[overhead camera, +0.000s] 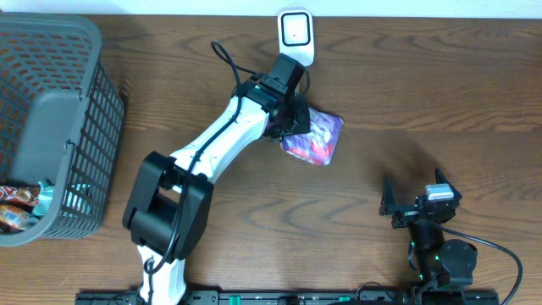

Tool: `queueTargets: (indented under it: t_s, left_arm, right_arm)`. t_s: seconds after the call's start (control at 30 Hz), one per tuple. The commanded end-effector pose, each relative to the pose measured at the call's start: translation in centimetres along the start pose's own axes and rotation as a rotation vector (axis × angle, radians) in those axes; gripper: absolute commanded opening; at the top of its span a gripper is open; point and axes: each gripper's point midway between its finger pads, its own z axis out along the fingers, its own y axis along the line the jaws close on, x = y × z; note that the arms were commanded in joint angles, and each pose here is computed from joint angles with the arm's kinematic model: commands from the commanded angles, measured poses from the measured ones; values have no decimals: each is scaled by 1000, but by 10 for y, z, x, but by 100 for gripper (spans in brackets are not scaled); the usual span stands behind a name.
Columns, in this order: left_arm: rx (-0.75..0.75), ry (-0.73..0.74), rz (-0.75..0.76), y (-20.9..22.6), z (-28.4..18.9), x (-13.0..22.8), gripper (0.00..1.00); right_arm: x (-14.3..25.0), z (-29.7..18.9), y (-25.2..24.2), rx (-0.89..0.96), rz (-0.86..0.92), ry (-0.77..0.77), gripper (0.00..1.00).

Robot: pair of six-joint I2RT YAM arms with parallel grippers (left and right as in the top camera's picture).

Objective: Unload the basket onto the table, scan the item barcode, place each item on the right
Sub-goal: 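Carry the purple package forward and drop it on the table, then reach the left gripper into the basket and grasp the mint-green pack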

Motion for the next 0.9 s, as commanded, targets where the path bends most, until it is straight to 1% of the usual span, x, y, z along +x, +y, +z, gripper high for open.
queueTargets:
  t_s: [0.0, 0.1, 0.17, 0.27, 0.37, 0.4, 0.47, 0.53, 0.6, 0.67, 0.73, 0.77, 0.87]
  left_arm:
    - [75, -27, -16, -11, -22, -14, 77]
    - [176, -100, 40, -28, -65, -39, 84]
    - [218, -191, 68, -33, -106, -59, 85]
    - [252, -371, 139, -32, -182, -88, 85]
    - [226, -574, 189, -10, -265, -106, 85]
    - [184, -648, 172, 8, -294, -111, 85]
    - [85, -769, 93, 51, -341, -115, 85]
    - [-75, -875, 11, 109, -388, -110, 85]
    - [-253, -926, -66, 167, -422, -97, 85]
    - [-409, -926, -213, 228, -445, -74, 86]
    - [-509, -889, -359, 278, -454, -47, 86]
    - [-536, -873, -434, 300, -456, -35, 85]
    - [-547, -869, -700, 354, -455, -7, 86]
  right_arm:
    - [1, 0, -3, 14, -11, 3, 99]
    - [1, 0, -3, 14, -11, 3, 99]
    - [1, 0, -3, 14, -11, 3, 99]
    - [1, 0, -3, 14, -11, 3, 99]
    - [1, 0, -3, 14, -11, 3, 99]
    - [1, 0, -3, 14, -11, 3, 99]
    - [1, 0, -3, 14, -11, 3, 99]
    - [1, 0, -3, 14, -11, 3, 99]
    - [1, 0, -3, 14, -11, 3, 99]
    - [1, 0, -3, 14, -11, 3, 99]
    - [1, 0, -3, 14, -11, 3, 99]
    - [1, 0, -3, 14, -11, 3, 99]
    - [1, 0, -3, 14, -11, 3, 99]
